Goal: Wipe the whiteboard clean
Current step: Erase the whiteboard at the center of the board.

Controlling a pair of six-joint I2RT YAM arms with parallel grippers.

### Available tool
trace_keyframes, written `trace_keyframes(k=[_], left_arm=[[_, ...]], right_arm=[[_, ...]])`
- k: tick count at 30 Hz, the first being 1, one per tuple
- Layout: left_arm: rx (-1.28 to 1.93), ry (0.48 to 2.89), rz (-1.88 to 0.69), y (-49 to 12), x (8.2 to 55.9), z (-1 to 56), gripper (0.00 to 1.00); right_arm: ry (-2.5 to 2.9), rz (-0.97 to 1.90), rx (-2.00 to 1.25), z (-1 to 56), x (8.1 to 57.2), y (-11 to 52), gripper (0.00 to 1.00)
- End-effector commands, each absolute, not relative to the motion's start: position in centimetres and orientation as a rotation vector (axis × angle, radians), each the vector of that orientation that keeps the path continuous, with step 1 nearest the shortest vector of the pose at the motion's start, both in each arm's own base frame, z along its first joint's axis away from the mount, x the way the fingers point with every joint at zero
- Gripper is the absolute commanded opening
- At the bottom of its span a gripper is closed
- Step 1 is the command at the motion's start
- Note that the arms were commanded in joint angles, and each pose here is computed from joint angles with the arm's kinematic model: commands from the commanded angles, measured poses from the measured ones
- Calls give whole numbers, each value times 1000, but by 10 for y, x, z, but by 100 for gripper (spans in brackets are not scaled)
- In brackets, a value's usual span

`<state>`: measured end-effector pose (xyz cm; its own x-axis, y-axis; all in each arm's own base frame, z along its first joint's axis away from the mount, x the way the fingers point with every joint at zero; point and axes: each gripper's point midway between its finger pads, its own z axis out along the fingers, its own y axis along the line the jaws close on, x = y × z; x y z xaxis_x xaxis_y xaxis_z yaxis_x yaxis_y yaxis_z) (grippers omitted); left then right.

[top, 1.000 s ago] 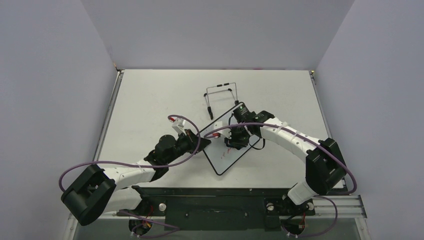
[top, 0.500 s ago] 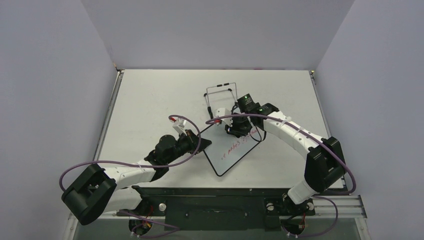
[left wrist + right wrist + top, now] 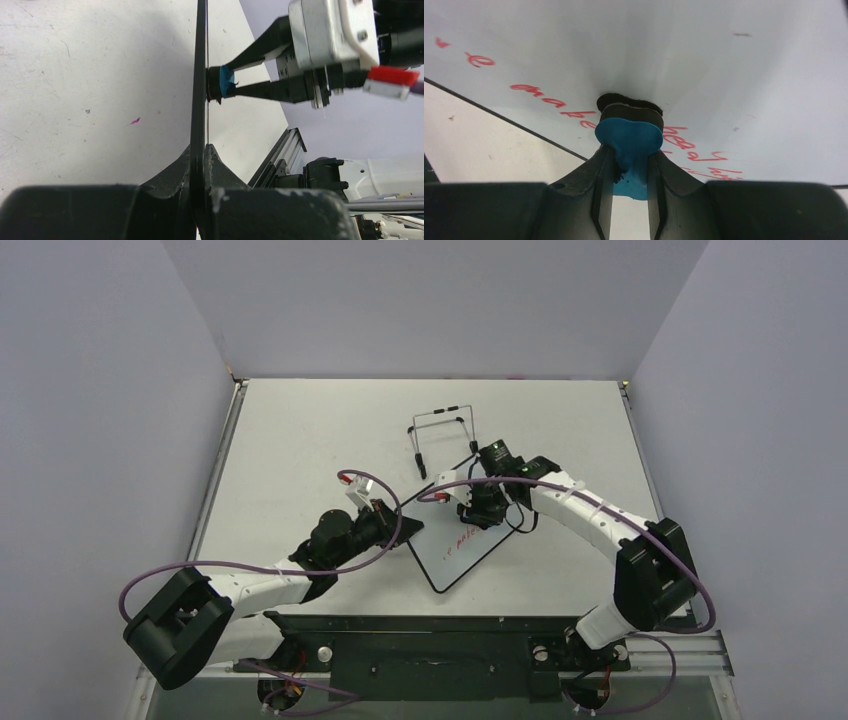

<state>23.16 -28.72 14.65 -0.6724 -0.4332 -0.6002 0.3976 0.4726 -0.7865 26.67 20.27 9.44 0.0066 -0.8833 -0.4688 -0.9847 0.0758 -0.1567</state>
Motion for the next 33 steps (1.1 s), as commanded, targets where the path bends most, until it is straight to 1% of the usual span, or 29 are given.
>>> trace_keyframes(k=[1,5,8,11,14,17,21,25,27,30,33], left_arm=[[65,1634,-1485,-305,228,227,0],[66,1645,-1486,-307,228,224,0],[68,1643,-1488,-308,228,225,0],[71,1639,-1489,-307,228,227,0],[75,1638,-1485,-307,227,228,0],[80,1631,-1484,-306,226,230,0],[85,1632,-1483,-307,227,231,0],[87,1636,-1484,-307,227,230,0],[87,1638,-1484,-308,227,230,0],[89,1638,-1483,-308,227,230,0],[93,1637,-1484,-308,227,231,0]], right_arm=[[1868,253,-1750,124,303,215,0],[1828,265,-1755,136,306,236,0],[1793,294,-1845,127,284,249,0],[1786,321,-1919,113,263,248,0],[1828,325,-1939,98,253,231,0],[1879,314,-1908,92,258,214,0],[1934,269,-1839,97,284,197,0],[1919,233,-1780,116,317,207,0],[1907,251,-1763,123,322,216,0],[1885,288,-1782,124,313,225,0],[1865,330,-1873,109,282,229,0]])
